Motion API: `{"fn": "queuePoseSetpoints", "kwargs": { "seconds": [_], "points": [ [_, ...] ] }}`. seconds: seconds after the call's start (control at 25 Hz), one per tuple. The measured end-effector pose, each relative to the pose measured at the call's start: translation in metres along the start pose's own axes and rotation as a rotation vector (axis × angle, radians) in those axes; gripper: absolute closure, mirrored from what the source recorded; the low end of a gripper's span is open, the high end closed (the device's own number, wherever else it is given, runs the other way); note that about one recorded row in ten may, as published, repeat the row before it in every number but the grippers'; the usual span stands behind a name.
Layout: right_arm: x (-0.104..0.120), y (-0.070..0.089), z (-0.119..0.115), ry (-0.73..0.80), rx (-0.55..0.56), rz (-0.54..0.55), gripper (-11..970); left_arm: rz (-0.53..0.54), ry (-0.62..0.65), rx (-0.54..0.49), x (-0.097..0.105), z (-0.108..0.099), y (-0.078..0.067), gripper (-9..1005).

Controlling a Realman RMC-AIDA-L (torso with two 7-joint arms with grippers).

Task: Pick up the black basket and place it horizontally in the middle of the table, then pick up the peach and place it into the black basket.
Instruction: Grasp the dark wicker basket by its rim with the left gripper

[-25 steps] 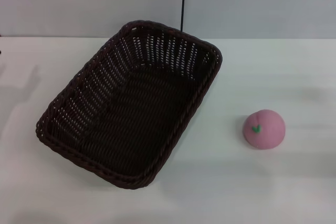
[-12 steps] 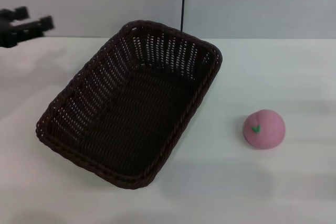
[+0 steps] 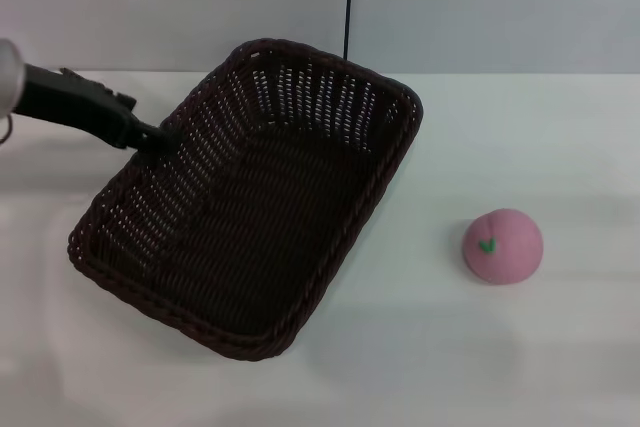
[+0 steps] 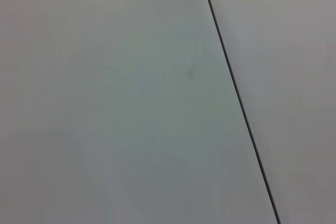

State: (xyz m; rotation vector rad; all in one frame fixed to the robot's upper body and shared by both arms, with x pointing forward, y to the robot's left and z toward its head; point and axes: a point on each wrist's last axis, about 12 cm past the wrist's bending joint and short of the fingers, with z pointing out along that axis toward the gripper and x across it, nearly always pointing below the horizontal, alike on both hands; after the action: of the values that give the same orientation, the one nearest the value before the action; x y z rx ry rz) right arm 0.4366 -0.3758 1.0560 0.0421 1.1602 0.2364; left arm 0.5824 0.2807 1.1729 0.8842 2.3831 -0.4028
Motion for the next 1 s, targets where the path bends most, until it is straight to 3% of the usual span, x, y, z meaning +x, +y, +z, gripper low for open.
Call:
{"fn": "queuePoseSetpoints", "kwargs": {
  "seconds": [0.36,0.68,1.0],
  "points": [
    [-0.002,0.0,0.0,-0.008,-0.01,-0.009,237,0.059,0.149,-0.074,-0.022,0.027,-0.021,136],
    [-0.003,-0.001,0.0,-0.011,-0.008,-0.009,237,0.064,0.162,-0.074,-0.032,0.032,-0.026,145],
    [-0.003,-0.001,0.001,-0.014,-0.007,-0.009,237,0.077,0.252,-0.033,-0.041,0.042,-0.032,170]
  ]
}}
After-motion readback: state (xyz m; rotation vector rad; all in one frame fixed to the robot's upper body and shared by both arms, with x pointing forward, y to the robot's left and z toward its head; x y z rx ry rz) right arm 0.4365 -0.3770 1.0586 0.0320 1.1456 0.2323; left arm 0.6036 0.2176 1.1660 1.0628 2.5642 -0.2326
